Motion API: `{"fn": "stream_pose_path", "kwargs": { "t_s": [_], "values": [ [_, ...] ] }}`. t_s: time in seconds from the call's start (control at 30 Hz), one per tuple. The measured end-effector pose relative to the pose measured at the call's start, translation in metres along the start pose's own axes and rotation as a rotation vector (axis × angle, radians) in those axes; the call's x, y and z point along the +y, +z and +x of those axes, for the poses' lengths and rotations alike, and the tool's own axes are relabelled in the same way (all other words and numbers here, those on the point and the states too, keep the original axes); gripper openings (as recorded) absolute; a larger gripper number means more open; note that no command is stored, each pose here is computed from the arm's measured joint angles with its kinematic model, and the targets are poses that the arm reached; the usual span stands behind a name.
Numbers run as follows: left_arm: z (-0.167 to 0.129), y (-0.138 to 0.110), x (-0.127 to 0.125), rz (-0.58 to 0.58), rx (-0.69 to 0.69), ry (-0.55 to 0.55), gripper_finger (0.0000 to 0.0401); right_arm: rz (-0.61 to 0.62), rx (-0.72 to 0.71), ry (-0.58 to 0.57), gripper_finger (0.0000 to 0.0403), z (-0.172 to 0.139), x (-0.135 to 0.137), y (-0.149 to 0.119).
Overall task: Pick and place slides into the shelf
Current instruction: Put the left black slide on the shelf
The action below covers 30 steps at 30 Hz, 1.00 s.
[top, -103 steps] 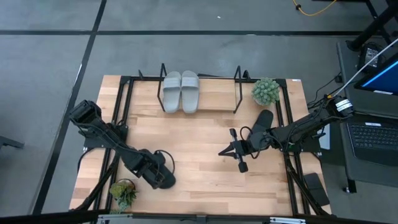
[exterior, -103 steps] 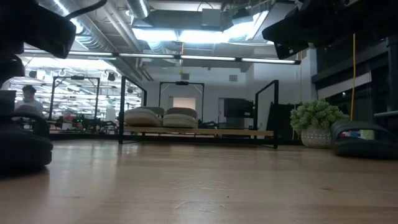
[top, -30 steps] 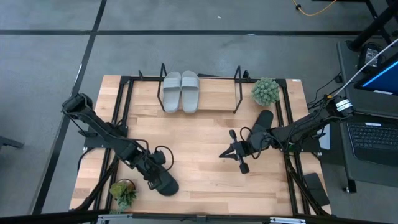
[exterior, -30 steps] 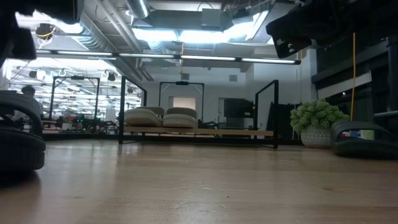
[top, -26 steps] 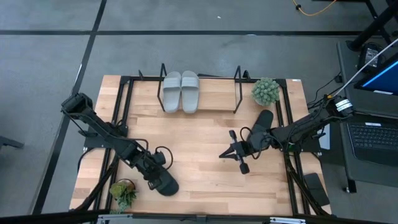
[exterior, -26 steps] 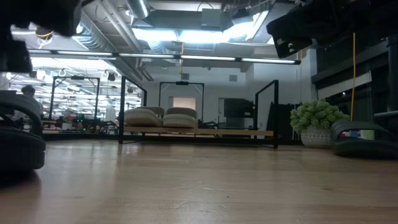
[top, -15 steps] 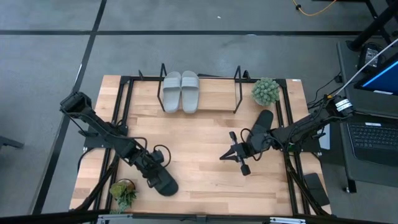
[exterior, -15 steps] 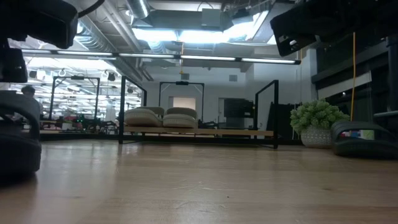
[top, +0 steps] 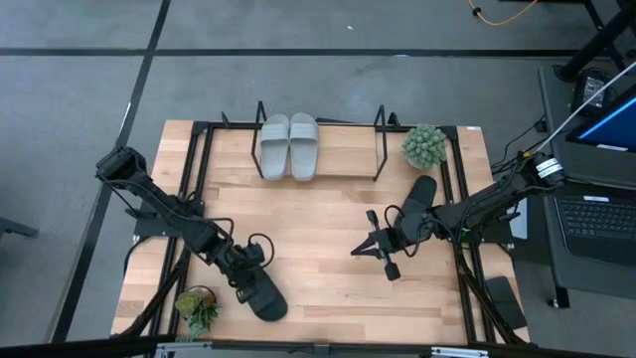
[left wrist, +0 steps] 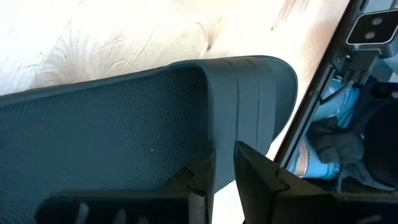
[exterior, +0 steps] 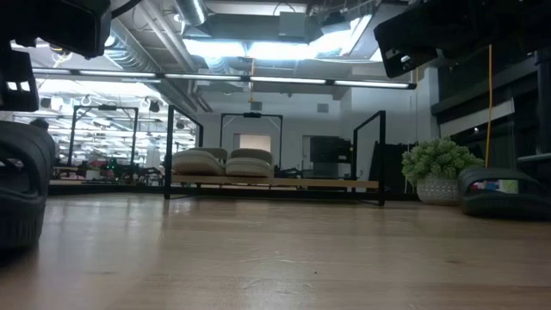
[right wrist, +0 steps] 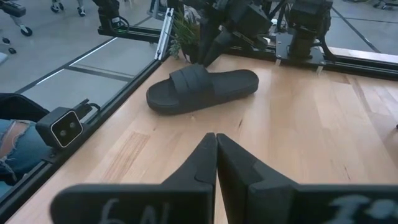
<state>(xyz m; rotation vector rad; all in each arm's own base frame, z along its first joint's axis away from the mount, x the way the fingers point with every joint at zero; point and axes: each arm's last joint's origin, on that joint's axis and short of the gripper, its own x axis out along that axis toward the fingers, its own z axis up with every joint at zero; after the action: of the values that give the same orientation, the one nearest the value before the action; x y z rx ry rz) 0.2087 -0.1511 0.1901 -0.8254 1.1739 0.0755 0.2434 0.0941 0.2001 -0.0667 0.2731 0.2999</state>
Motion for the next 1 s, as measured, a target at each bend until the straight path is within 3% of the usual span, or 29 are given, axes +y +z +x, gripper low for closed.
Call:
{"fn": "stream_pose_path", "kwargs": {
  "t_s": [0.73, 1.0],
  "values": [
    [0.006, 0.001, 0.002, 0.006, -0.028, 0.039, 0.0050, 0.000, 0.000, 0.000, 0.0014, 0.000, 0.000, 0.000],
    [0.015, -0.001, 0.004, -0.025, 0.038, 0.051, 0.0050, 0.000, 0.000, 0.000, 0.0014, 0.000, 0.000, 0.000]
  ]
}}
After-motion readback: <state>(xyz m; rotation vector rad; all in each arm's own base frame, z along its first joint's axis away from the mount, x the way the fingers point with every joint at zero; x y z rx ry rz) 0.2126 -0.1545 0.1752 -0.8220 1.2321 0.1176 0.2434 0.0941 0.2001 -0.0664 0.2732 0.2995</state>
